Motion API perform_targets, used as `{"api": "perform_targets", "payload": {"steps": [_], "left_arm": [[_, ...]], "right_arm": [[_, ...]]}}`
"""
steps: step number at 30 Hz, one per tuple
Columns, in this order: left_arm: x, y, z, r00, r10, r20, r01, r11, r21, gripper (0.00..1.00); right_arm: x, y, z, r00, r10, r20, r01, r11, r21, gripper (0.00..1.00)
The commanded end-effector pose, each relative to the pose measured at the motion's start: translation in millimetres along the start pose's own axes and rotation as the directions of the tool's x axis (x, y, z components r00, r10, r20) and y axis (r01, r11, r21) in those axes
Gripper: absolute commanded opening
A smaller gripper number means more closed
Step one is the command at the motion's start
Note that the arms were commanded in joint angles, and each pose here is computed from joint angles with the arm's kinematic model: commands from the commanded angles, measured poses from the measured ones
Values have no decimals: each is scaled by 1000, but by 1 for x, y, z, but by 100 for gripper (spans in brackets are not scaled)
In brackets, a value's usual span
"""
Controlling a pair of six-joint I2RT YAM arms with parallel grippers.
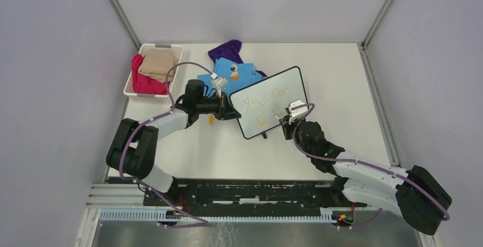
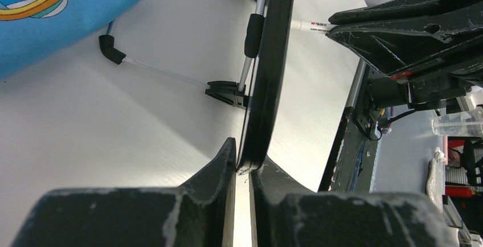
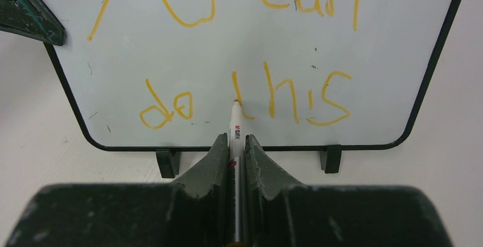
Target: Write a sentence on the whiteboard
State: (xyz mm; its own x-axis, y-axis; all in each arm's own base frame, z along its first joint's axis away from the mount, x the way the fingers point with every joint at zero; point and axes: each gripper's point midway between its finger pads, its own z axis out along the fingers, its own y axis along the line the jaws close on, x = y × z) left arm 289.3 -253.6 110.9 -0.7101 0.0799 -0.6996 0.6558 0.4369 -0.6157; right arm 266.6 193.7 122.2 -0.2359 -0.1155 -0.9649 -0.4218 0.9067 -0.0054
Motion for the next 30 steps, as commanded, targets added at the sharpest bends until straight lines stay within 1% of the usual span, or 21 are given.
{"api": "perform_targets", "payload": {"steps": [1,8,13,16,21,26,30], "left_arm": [[27,24,1,995,-60,-74,53,994,-100,2],[27,24,1,995,-63,-75,55,993,-102,2],[27,24,1,996,-59,-73,51,993,-102,2],[26,24,1,996,-60,-72,52,993,-102,2],[26,24,1,996,-57,-72,50,994,-102,2],[25,24,1,996,-55,-69,47,993,-105,2],[25,24,0,996,-54,-70,46,993,-108,2]], "right_arm": [[-28,-7,5,996,41,76,-44,998,48,0],[-27,-20,2,996,50,76,-58,994,95,0],[-32,-21,-2,994,61,92,-69,993,96,0],[-42,-23,-9,988,77,134,-89,992,87,0],[-60,-35,-18,978,89,188,-114,985,128,0],[-64,-55,-24,960,144,240,-193,961,199,0],[-66,-58,-24,947,179,269,-234,953,192,0]]}}
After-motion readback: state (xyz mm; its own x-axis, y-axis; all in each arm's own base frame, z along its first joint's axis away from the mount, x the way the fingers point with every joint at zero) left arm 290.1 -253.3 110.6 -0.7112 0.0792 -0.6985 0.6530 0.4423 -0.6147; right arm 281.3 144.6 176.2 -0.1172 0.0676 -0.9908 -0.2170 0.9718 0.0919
